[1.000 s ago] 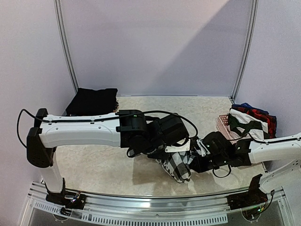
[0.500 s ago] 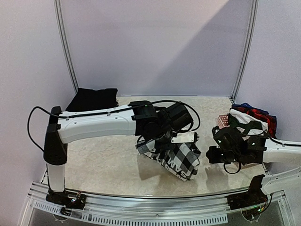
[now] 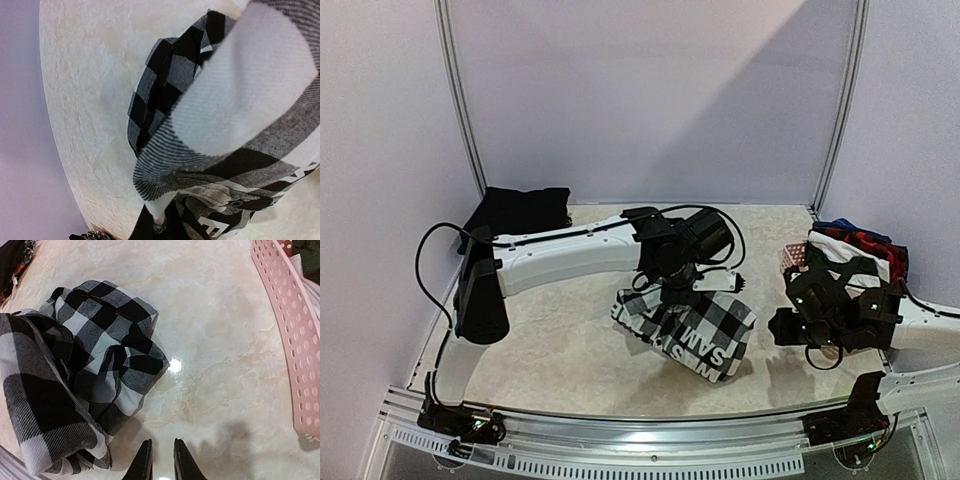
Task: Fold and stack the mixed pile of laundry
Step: Fold the 2/3-rectangle-folded shirt at the center of the board.
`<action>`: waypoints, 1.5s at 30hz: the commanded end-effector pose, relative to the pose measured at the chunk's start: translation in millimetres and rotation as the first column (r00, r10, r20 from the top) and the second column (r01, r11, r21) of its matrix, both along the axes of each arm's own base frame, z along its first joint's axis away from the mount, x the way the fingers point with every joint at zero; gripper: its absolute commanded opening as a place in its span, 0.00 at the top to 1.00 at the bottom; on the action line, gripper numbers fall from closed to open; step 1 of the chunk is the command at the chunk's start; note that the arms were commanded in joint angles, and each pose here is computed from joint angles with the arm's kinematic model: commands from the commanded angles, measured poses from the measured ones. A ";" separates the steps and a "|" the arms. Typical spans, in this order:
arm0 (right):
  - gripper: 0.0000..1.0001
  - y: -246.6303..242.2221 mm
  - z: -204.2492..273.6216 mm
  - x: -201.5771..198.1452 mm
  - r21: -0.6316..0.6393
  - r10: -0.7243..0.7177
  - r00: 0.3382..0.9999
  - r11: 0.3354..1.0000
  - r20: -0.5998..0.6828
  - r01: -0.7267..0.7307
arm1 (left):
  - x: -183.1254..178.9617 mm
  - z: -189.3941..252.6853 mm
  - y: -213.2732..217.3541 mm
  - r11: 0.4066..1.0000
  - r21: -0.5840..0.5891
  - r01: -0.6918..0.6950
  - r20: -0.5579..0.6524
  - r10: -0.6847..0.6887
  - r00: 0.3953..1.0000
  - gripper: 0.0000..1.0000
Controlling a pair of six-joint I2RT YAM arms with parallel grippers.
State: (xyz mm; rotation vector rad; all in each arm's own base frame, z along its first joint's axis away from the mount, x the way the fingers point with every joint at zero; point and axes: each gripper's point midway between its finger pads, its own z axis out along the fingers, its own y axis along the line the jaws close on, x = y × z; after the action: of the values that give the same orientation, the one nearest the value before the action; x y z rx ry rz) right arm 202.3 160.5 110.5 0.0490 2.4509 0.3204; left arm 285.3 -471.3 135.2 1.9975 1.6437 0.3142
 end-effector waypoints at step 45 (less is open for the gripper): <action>0.87 71.3 58.8 2.5 0.240 0.225 0.971 0.941 0.085 -0.239 | 49.1 77.9 23.2 0.853 -0.429 -0.298 0.040 0.348 0.937 0.51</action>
State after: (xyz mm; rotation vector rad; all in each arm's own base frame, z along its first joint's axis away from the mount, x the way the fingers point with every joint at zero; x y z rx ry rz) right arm 203.9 200.5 154.3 -0.0506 2.3805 0.5856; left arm 339.1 -467.8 211.5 1.4633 1.6895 0.2567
